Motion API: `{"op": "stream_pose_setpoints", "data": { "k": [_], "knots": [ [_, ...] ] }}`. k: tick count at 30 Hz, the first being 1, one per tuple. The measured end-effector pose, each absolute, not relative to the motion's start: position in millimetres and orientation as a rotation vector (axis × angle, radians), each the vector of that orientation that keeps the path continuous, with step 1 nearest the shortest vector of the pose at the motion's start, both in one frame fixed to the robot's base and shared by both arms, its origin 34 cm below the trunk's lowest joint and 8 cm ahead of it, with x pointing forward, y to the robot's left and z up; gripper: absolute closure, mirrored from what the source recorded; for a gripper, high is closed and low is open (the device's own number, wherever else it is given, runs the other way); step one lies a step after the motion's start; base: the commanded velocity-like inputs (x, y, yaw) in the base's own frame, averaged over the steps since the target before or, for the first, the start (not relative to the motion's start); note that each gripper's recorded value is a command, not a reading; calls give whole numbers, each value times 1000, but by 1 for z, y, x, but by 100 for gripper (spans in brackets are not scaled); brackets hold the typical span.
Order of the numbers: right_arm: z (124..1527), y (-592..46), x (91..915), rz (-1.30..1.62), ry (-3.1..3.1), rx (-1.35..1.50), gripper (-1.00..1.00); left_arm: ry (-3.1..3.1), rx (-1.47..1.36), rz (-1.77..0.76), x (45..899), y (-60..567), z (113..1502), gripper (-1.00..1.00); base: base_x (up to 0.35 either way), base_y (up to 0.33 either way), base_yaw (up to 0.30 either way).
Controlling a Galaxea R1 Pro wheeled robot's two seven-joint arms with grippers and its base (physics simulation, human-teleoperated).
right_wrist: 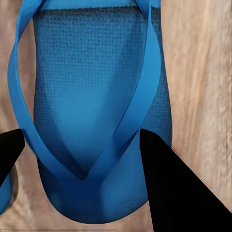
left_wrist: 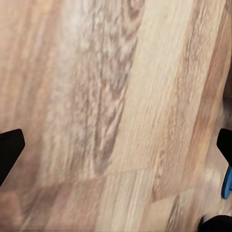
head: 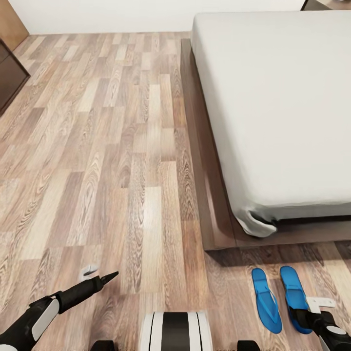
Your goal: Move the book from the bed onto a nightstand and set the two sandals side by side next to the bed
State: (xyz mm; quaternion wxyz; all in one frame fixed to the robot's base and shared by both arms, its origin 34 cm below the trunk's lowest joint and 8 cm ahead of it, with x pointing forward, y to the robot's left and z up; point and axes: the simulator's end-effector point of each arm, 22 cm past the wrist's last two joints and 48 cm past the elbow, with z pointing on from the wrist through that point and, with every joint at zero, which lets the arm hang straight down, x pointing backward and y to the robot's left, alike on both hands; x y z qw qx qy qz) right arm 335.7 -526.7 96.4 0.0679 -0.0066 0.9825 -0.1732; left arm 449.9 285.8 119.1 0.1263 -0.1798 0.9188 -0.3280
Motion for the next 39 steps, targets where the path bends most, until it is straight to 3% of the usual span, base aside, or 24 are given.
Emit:
{"op": "stream_pose_setpoints", "data": {
  "k": [39],
  "knots": [
    [72,-523,324,-500,2931,-90,100,2763,-588,-956,410,285,81,-100,0,0,0]
  ]
}}
